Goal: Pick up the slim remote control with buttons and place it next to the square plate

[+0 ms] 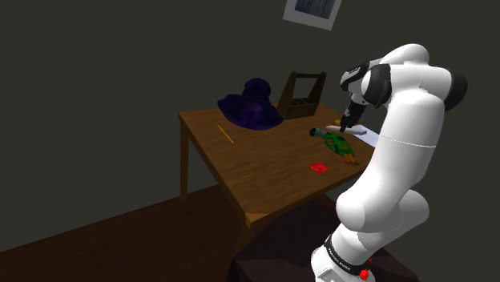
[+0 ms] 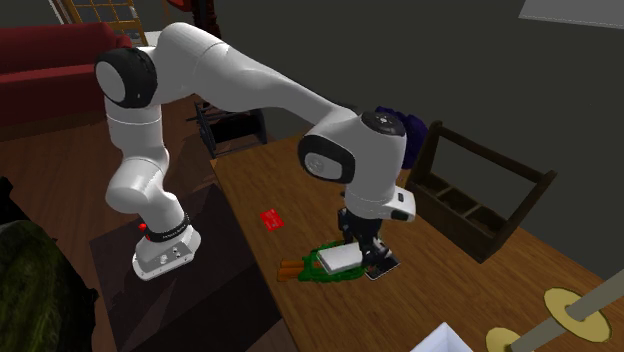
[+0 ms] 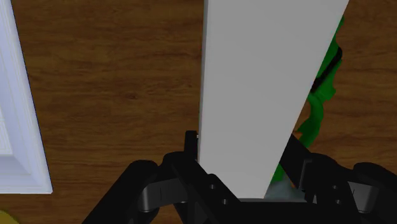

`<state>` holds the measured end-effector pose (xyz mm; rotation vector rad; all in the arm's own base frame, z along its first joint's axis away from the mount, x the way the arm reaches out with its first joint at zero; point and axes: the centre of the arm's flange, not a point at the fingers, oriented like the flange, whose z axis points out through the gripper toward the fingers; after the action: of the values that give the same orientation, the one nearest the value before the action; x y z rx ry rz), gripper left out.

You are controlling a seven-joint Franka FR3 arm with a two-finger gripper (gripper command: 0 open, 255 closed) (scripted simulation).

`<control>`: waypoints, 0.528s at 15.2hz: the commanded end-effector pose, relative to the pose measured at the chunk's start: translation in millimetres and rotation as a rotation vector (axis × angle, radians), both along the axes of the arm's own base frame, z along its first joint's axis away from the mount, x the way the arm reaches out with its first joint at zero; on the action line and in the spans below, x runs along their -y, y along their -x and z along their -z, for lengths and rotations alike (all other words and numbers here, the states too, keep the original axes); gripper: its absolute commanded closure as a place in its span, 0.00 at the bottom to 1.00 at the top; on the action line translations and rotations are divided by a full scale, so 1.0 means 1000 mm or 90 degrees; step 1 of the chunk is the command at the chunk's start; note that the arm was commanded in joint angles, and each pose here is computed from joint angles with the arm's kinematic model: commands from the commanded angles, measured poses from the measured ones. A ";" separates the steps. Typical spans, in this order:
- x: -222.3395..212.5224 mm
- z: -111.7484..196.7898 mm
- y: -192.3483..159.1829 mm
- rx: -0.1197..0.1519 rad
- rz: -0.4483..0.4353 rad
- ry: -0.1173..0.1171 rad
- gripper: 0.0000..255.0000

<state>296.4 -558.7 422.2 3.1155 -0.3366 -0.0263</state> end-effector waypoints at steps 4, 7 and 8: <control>0.048 0.000 0.047 0.000 -0.001 0.000 1.00; 0.077 0.000 0.075 0.000 -0.001 0.000 1.00; 0.086 0.000 0.084 0.000 -0.001 0.000 1.00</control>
<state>221.3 -635.3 422.4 3.1155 -0.3370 -0.0266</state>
